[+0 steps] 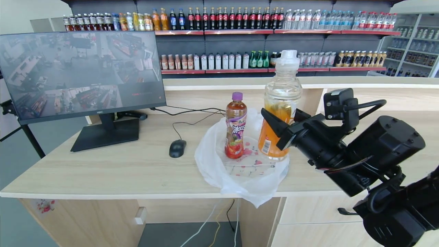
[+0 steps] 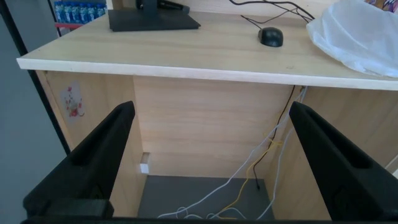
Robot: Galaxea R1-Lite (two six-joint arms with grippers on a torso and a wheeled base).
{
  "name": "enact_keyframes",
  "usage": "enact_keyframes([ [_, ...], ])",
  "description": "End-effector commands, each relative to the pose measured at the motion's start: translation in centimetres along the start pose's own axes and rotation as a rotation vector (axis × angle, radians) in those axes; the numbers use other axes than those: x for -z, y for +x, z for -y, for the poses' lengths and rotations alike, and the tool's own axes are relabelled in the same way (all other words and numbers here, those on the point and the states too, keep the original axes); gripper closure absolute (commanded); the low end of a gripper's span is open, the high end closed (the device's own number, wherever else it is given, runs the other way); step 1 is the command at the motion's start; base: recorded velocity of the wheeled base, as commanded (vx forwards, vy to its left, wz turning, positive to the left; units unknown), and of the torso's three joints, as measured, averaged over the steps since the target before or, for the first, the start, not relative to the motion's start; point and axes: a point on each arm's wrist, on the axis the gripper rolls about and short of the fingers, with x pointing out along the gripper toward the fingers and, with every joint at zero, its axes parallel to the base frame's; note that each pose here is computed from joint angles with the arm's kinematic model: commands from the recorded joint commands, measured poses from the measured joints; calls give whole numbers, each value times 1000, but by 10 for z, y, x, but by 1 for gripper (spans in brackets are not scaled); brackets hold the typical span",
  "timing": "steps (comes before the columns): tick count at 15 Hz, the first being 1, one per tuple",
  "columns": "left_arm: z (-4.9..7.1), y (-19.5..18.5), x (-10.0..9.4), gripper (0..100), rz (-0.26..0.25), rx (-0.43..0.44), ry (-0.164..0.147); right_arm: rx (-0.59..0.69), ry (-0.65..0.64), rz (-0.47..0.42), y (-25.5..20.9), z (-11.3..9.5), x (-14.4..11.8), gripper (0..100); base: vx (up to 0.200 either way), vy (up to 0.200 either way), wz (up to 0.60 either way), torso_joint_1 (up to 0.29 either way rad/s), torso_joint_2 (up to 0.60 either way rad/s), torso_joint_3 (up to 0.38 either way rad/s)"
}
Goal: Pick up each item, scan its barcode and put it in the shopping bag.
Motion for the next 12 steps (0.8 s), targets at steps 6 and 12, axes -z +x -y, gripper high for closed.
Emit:
enact_keyframes([
  [6, 0, 0, 0, 0, 1, 1, 0, 42, 9, -83, 37, 1, 63, 100, 0, 0, 0, 0, 0, 0],
  [12, 0, 0, 0, 0, 1, -1, 0, 91, -4, -85, 51, 15, 83, 100, 0, 0, 0, 0, 0, 0],
])
